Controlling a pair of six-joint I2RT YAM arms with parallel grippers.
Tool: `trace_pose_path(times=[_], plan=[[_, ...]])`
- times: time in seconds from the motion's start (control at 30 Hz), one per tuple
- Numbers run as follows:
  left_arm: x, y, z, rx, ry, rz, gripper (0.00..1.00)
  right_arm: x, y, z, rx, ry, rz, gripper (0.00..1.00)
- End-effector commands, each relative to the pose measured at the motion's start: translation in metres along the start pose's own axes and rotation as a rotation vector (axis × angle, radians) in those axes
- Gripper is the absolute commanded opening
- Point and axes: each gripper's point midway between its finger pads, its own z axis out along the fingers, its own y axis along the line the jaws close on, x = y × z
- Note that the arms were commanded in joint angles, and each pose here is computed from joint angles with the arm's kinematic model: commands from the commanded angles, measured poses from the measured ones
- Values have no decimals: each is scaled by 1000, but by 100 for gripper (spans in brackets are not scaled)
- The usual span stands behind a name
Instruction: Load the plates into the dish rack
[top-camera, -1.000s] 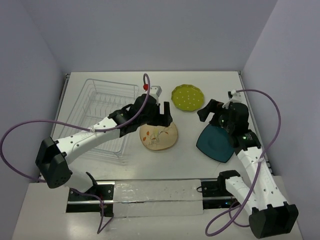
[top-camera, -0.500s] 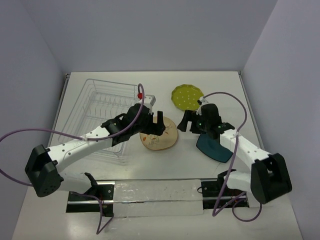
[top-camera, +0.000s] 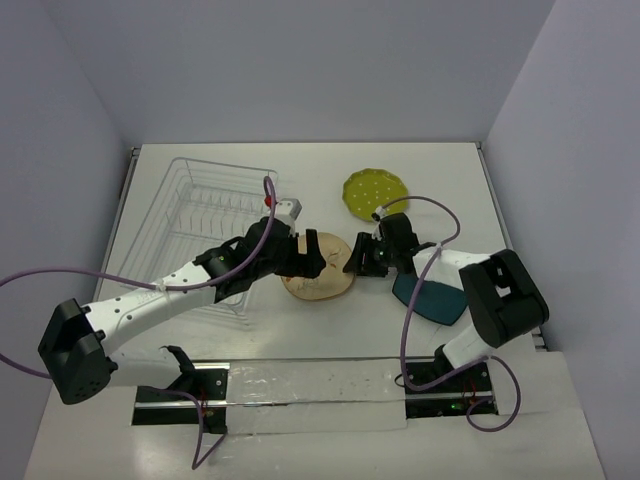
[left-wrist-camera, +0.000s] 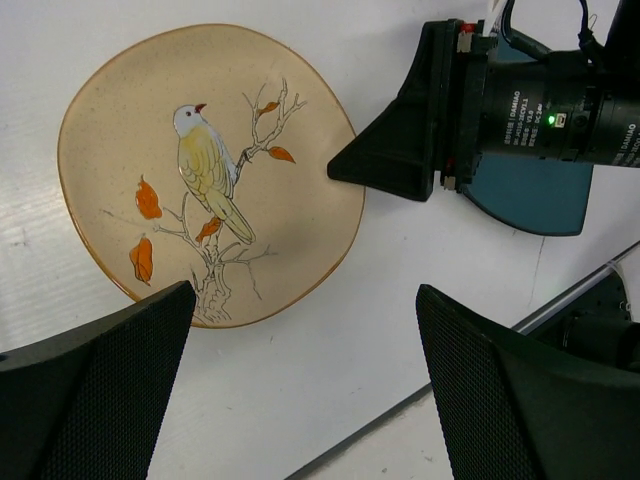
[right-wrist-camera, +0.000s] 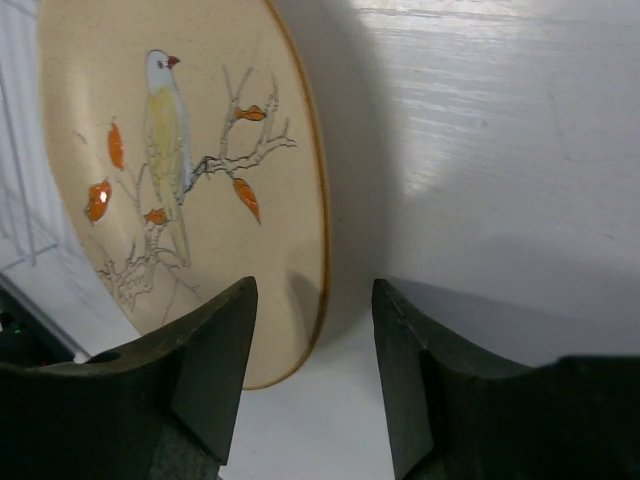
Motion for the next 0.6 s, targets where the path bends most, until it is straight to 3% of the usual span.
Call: trace_pose_path(times=[0.0, 0.1, 0.17, 0.23, 0.3, 0.57], plan=[[-7, -15, -1, 62, -30, -62, 99, -3, 7, 11, -38, -9, 22, 48], [4, -19, 1, 72, -12, -6, 99, 6, 4, 17, -44, 30, 60, 35], [13, -24, 3, 76, 0, 45, 99, 9, 1, 18, -22, 47, 84, 20], [19, -26, 6, 66, 13, 94, 99, 8, -4, 16, 17, 48, 98, 15], [24, -22, 14, 11, 23, 74, 99, 7, -9, 10, 78, 58, 124, 0], [39, -15, 21, -45, 46, -39, 99, 13, -1, -22, 67, 82, 215, 0]])
